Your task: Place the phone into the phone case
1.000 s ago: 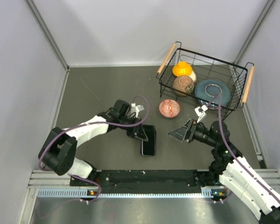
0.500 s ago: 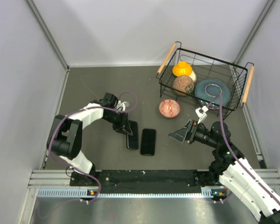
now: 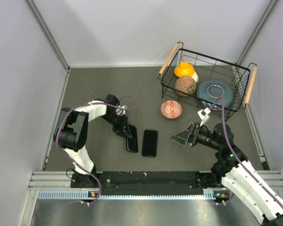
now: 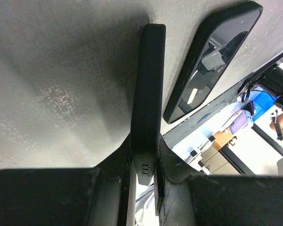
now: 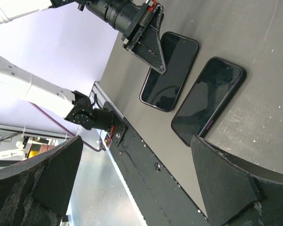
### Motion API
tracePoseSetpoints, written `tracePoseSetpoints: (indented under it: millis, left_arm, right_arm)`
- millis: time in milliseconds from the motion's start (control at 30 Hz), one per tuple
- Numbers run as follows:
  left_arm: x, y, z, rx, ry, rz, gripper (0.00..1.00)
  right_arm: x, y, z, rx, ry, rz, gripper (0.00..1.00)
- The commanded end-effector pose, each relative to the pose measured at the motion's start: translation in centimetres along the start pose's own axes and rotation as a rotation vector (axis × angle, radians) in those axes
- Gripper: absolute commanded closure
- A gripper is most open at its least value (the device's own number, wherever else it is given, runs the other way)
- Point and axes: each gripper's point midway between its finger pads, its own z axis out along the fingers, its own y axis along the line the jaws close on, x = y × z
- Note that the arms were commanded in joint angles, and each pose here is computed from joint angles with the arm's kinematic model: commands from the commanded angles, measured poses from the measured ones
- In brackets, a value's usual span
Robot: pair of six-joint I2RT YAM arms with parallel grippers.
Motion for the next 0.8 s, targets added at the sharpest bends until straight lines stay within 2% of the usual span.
tracePoseSetpoints:
  millis: [0, 200, 467, 600, 767]
  left_arm:
    - [-0.6, 5.1, 0.1, -0.258, -0.010, -0.017, 1.00]
    - [-0.5, 7.4, 0.3, -0.363, 0.000, -0.051, 1.00]
    - [-0.7, 8.3, 0.2, -0.425, 0.006, -0.086, 0.96]
    - [-1.4, 7.4, -0.3, -0.405, -0.026, -0.071, 0.77]
    - [-2.9, 5.8, -1.3, -0.372, -0.089, -0.051, 0.64]
  right_arm:
    - [-0.5, 0.9, -0.1, -0.023, -0.014, -0.043, 0.03]
    - [-0.5, 0.8, -0.2, -0.013, -0.015, -0.046, 0.03]
    - [-0.5, 0.6, -0.3, -0.007, -0.017, -0.043, 0.03]
    - [-0.5, 0.5, -0.5, -0.003, -0.022, -0.045, 0.03]
    - [-0.5, 0.5, -0.5, 0.001, -0.020, -0.047, 0.03]
